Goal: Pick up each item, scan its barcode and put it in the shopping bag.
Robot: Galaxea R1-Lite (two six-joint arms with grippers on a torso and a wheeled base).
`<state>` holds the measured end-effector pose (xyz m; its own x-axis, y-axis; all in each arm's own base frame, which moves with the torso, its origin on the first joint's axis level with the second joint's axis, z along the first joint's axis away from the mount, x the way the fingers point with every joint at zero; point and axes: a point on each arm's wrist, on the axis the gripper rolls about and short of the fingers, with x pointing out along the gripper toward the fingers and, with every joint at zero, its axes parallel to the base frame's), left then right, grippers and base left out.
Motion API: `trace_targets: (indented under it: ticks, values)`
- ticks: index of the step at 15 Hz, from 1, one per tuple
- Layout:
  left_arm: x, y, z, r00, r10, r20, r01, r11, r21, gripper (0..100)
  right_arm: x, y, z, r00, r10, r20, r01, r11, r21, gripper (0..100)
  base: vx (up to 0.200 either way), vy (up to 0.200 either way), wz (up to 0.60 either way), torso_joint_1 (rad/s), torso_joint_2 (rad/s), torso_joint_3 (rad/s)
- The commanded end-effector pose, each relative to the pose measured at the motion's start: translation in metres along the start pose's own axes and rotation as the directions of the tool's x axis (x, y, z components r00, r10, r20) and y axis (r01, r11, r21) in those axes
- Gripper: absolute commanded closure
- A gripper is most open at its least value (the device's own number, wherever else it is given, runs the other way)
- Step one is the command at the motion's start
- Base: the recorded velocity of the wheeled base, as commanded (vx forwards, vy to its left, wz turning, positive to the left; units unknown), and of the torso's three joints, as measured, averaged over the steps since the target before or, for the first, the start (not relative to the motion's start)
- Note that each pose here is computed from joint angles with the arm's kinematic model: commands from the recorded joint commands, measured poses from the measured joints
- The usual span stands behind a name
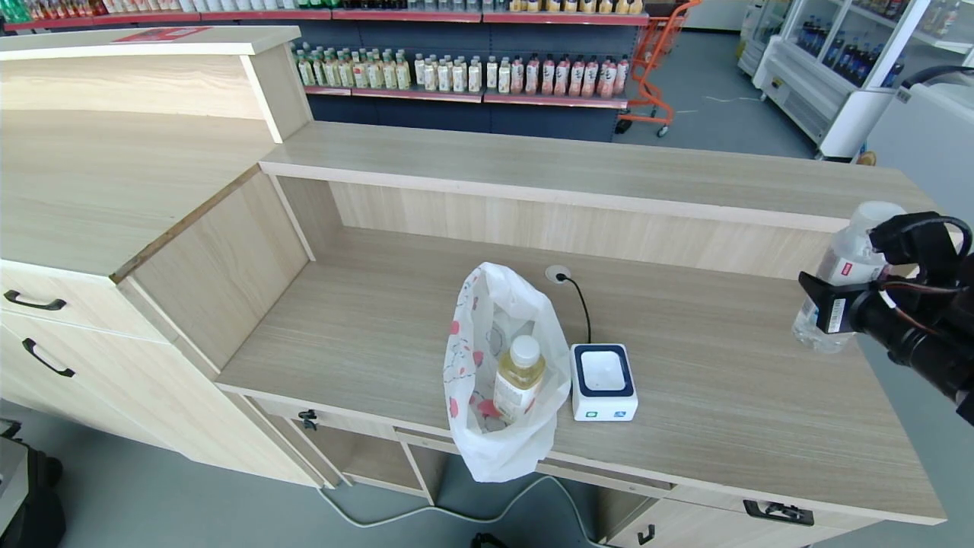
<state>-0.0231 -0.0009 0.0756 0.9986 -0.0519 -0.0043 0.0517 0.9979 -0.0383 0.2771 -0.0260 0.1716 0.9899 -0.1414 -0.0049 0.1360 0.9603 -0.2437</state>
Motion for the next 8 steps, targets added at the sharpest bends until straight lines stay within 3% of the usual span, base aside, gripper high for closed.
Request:
trace_targets:
  ticks: [1, 2, 5, 7, 8]
  values:
    - [0.0, 0.0, 0.0, 1.0, 0.0, 0.0, 0.0, 1.0, 0.0, 0, -0.001, -0.002, 0.001, 1.0, -0.008, 0.021, 0.007, 1.0, 0.022, 100, 0.0, 0.0, 0.0, 0.0, 0.0, 0.0]
    - [0.0, 0.0, 0.0, 1.0, 0.0, 0.0, 0.0, 1.0, 0.0, 0, 0.0, 0.0, 0.002, 0.999, -0.001, 0.033, -0.001, 0.998, 0.063, 100, 0.0, 0.0, 0.0, 0.0, 0.0, 0.0]
    - [0.0, 0.0, 0.0, 1.0, 0.0, 0.0, 0.0, 1.0, 0.0, 0, 0.008, 0.039, 0.004, 0.983, 0.157, 0.097, -0.179, 0.941, 0.286, 100, 0.0, 0.0, 0.0, 0.0, 0.0, 0.0]
    - [0.0, 0.0, 0.0, 1.0, 0.0, 0.0, 0.0, 1.0, 0.0, 0, 0.009, 0.068, 0.005, 0.94, 0.318, 0.126, -0.341, 0.895, 0.288, 100, 0.0, 0.0, 0.0, 0.0, 0.0, 0.0]
    - [0.0, 0.0, 0.0, 1.0, 0.0, 0.0, 0.0, 1.0, 0.0, 0, 0.007, 0.085, 0.004, 0.912, 0.39, 0.126, -0.409, 0.885, 0.224, 100, 0.0, 0.0, 0.0, 0.0, 0.0, 0.0]
